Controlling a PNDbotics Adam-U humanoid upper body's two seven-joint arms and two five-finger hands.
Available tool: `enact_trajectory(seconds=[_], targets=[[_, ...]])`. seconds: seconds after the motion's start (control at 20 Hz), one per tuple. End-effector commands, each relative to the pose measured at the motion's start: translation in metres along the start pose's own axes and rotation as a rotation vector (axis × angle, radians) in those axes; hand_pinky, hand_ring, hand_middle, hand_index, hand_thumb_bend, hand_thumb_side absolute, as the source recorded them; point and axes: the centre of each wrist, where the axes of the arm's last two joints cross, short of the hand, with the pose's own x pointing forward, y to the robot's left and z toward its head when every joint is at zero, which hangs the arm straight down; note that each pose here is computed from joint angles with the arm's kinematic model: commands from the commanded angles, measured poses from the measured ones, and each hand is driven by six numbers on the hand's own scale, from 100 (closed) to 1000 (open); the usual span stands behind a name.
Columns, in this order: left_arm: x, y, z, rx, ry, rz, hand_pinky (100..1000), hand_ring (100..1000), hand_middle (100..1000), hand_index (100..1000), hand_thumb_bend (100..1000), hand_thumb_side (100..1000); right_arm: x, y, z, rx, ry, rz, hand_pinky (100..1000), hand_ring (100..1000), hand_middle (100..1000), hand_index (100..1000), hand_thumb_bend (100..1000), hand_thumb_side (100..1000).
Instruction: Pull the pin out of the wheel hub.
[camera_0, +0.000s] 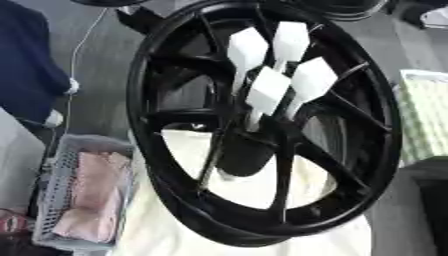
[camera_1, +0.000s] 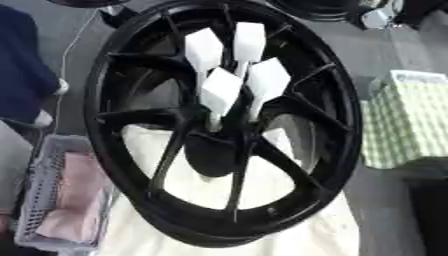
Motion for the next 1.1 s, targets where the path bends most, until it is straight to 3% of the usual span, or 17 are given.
enact_trajectory(seconds=[0.05,0.65,1.1], targets=[[0.008,0.002,-0.003,-0.008,-0.024,-0.013,659,724,597,768,126,755,0.001,0.000,0.002,0.022,-0.007,0.012,887,934,795,891,235,100],[0.008,-0.002,-0.006,-0.025,-0.030,0.000,659,725,597,767,126,754,-0.003,0.028,-0.011,0.109,-0.069,-0.064,870,924,787,904,140,101],[0.009,-0.003,-0.007,-0.031,-0.031,0.005,659,726,598,767,127,753,-0.004,0.038,-0.015,0.108,-0.099,-0.075,867,930,811,911,138,111]])
